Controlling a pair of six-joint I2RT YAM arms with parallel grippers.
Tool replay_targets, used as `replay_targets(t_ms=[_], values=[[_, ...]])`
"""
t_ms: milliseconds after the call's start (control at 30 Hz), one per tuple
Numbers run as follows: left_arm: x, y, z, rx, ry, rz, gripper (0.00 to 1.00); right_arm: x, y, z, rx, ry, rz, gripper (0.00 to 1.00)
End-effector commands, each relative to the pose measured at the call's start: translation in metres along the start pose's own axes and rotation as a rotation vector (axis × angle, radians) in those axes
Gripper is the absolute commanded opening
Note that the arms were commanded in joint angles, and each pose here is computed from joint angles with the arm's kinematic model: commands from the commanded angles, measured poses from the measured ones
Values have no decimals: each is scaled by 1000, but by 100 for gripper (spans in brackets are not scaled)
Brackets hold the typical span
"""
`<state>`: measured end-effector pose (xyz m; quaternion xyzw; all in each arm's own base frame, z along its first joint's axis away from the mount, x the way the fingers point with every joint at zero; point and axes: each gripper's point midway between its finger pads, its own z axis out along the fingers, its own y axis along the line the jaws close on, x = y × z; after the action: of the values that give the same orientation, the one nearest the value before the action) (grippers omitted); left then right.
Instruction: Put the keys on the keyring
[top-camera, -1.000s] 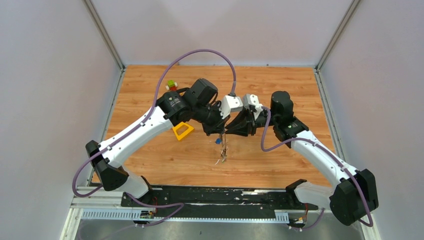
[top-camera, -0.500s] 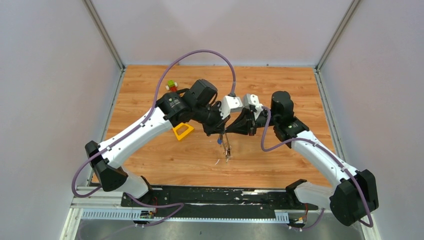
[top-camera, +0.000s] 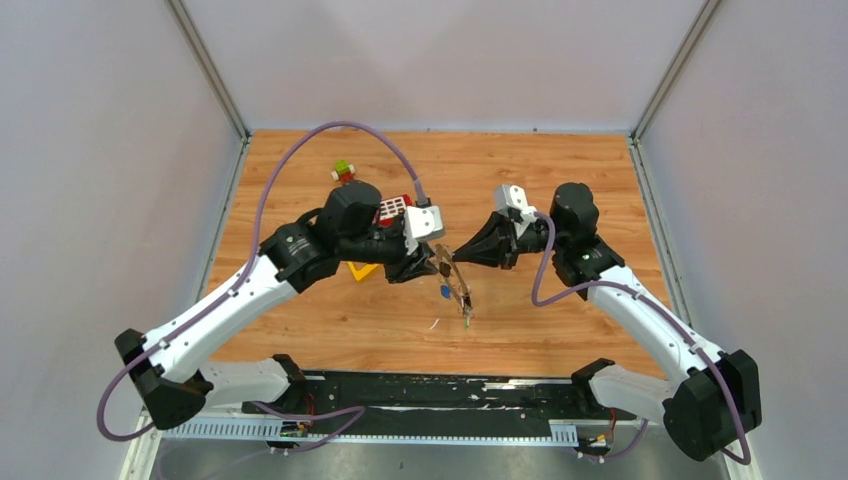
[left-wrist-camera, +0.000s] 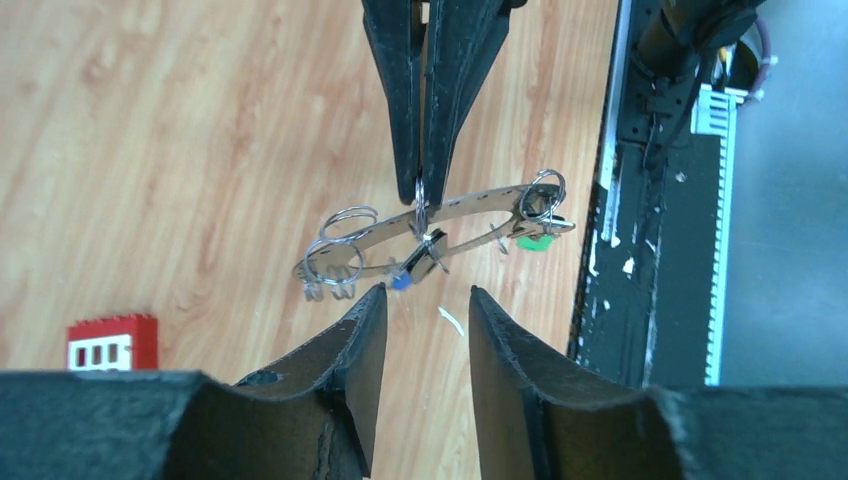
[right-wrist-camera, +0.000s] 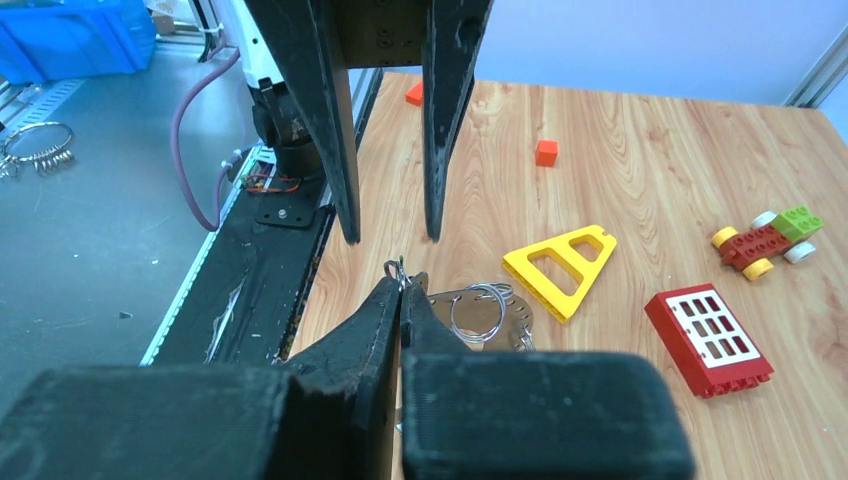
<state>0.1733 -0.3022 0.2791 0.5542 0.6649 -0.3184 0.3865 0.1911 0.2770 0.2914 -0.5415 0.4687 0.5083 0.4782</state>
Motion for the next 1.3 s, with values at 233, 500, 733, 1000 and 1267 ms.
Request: replay_targets(t_ms=[233, 500, 733, 1000, 1267], values=[[-51, -10, -25, 11, -337, 332, 47, -32, 10, -2, -43, -84, -36, 0], [-54, -8, -9, 48, -357, 357, 44, -33, 13, -1, -60, -89, -30, 0], [-48, -7, -3, 51, -343, 350, 39, -32, 13, -2, -61, -88, -33, 0], [-31, -7, -4, 36, -312, 351, 33, -30, 11, -3, -52, -84, -33, 0], [-25, -9, -1, 52, -298, 346, 23, -29, 8, -4, -39, -80, -35, 0]])
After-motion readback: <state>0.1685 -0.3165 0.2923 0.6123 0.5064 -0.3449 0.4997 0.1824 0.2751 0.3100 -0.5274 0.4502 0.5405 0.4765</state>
